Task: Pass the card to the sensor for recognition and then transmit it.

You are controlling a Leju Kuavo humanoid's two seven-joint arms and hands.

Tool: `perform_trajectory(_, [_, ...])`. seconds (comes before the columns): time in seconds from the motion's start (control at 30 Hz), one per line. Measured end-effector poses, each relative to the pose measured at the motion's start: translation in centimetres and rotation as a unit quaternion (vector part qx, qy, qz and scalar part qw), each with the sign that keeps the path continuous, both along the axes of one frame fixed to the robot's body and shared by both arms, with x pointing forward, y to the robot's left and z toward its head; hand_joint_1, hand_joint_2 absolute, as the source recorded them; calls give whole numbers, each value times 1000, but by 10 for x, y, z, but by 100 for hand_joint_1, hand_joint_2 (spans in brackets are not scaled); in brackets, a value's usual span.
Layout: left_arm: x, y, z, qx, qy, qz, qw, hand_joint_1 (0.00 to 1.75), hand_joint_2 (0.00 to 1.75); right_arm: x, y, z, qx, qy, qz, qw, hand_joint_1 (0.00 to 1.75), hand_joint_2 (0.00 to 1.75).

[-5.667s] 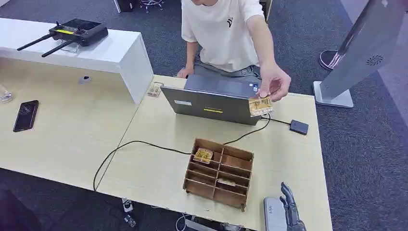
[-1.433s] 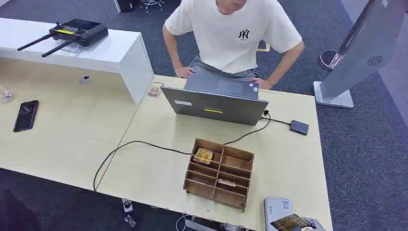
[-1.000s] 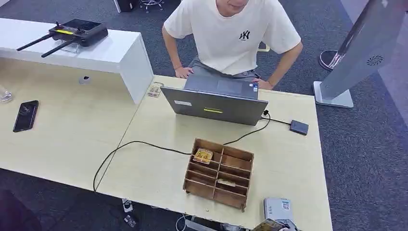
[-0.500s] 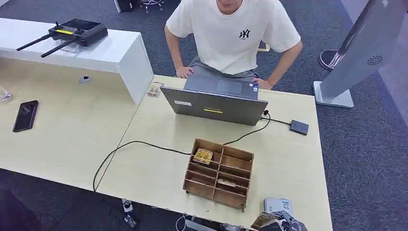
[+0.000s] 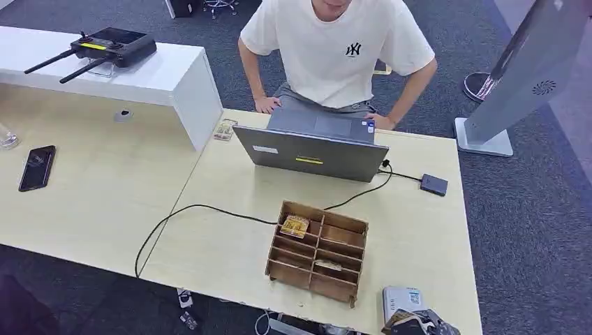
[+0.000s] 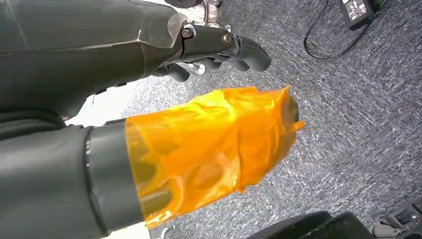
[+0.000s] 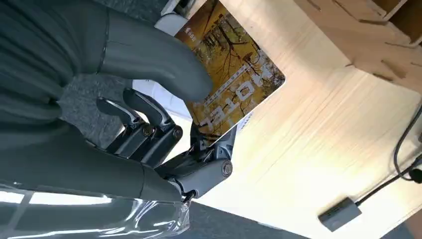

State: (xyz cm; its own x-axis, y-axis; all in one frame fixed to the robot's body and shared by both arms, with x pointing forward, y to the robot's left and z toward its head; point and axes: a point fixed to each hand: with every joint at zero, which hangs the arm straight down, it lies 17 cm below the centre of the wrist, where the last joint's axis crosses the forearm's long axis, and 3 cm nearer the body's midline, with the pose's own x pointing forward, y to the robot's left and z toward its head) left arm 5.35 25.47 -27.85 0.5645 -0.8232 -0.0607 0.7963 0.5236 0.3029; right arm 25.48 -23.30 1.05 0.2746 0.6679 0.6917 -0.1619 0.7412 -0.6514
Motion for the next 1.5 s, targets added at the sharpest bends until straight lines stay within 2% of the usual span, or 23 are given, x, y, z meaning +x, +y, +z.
perform_trajectory(0.77, [-1, 1, 0, 4, 4, -7, 1000, 0, 0, 31, -6, -8, -11, 6, 4, 1000, 175, 175])
perform_trajectory(1.5, [-1, 1, 0, 4, 6, -10, 1000, 0, 0, 35, -10, -26, -31, 32, 0, 999, 175, 175])
